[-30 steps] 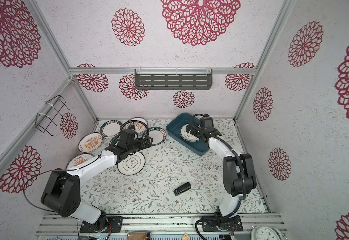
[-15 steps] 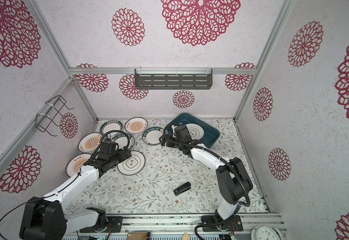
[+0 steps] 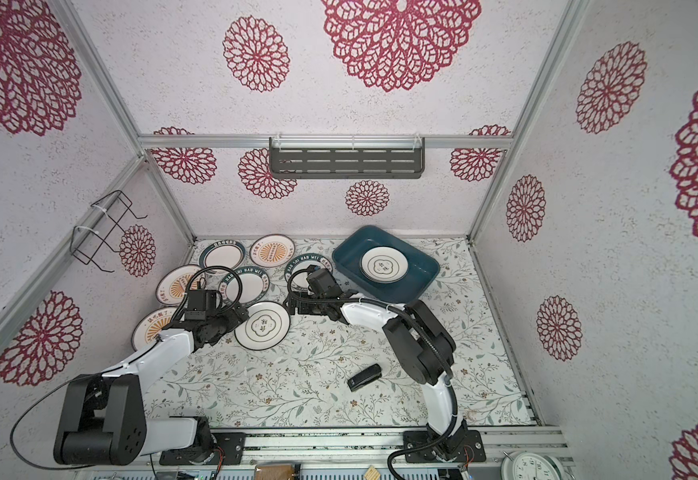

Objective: Place the plates into the plastic bin on the countertop
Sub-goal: 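Withdraw the right gripper toward the second cloud-emblem plate on the table, then grasp the rim of the second cloud-emblem plate with the right gripper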

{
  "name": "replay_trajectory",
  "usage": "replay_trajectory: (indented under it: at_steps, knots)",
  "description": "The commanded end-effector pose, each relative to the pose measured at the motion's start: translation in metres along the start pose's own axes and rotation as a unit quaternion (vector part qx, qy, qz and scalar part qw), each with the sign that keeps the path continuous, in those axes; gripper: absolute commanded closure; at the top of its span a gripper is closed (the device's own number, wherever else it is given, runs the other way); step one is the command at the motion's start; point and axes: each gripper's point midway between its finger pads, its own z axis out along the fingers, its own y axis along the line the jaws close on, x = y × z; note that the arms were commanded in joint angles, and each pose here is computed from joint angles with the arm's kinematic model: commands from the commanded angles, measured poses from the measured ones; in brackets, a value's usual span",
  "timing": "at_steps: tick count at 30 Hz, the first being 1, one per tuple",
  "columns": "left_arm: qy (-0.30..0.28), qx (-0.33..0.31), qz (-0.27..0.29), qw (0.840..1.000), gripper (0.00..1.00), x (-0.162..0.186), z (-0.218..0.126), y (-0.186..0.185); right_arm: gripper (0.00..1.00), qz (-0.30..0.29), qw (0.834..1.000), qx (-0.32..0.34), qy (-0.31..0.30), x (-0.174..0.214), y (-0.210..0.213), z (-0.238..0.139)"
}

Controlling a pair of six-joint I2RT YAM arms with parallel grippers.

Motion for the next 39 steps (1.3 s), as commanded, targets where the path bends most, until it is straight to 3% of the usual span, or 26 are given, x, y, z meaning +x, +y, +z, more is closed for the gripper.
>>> replay_trajectory:
  at_steps: [1,14,18,31,39]
  knots:
    - [0.004,0.018,0.001,1.0,0.03,-0.001,0.011,-0.005,0.05,0.015,1.0,-0.019,-0.002,-0.009,0.018,0.001]
    - [0.03,0.062,-0.01,0.998,0.02,0.013,0.028,-0.027,0.18,0.052,0.998,-0.021,0.04,0.017,0.0,0.023]
    - [0.045,0.084,-0.001,0.995,0.02,0.023,0.036,-0.046,0.27,0.078,0.995,-0.025,0.059,0.026,-0.01,0.027]
    - [0.084,0.133,0.009,0.988,0.02,0.049,0.06,-0.1,0.32,0.117,0.991,-0.046,0.053,0.046,-0.051,-0.006]
    - [0.086,0.155,0.021,0.984,0.02,0.05,0.061,-0.116,0.53,0.169,0.984,-0.051,0.018,0.039,-0.07,-0.011]
